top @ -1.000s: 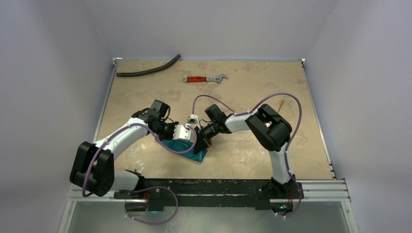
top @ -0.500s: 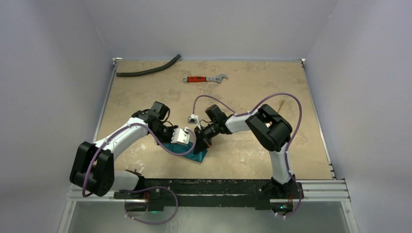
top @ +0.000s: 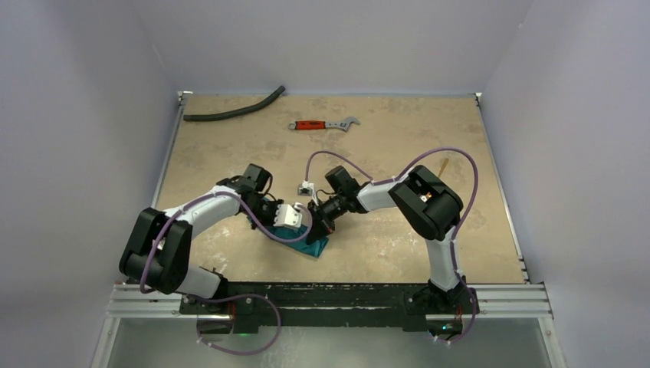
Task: Fold the napkin into a case and place the utensils inside
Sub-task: Fold the smaller rectangle-folded napkin at the center of the board.
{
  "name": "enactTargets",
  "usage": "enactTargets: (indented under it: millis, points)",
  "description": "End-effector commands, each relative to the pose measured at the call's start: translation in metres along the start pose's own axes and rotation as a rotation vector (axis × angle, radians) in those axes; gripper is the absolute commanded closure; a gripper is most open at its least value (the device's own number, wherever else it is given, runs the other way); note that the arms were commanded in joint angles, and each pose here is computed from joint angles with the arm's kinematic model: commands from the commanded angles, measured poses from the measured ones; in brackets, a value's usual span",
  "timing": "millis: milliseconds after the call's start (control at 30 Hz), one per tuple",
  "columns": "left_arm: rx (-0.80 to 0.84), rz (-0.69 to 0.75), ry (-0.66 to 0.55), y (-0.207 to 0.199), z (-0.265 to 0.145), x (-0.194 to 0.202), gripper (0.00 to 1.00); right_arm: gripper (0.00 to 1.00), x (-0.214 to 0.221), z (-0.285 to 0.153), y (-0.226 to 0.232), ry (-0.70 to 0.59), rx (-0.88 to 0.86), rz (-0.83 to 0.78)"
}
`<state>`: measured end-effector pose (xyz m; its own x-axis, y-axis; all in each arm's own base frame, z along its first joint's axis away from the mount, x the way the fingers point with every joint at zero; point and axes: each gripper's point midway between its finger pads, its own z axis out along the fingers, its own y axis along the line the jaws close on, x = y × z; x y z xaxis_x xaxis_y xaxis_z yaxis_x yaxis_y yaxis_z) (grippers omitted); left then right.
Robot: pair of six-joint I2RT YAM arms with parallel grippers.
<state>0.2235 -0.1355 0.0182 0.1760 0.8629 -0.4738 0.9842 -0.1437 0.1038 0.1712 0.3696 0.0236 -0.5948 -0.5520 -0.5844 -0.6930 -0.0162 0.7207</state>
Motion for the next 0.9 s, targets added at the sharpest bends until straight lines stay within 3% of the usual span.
enactTargets:
  millis: [0,300,667,800,867]
  points:
    - [-0.097,-0.078,0.047,0.024,-0.004,0.014,1.0,0.99,-0.008,-0.005,0.01,-0.018,-0.003,-0.036]
    - [-0.132,-0.335,0.013,0.026,-0.01,0.033,1.0,0.99,0.002,-0.006,0.012,-0.008,-0.001,-0.019]
    - [-0.143,-0.406,-0.064,0.034,-0.008,0.019,1.0,0.95,-0.014,-0.011,0.016,-0.029,0.039,-0.028]
    - [-0.123,-0.437,-0.142,0.043,-0.019,-0.003,1.0,0.93,-0.014,-0.012,0.016,-0.027,0.047,-0.026]
    - [-0.098,-0.462,-0.181,0.045,-0.026,-0.015,0.92,0.92,-0.014,-0.012,0.016,-0.027,0.05,-0.027]
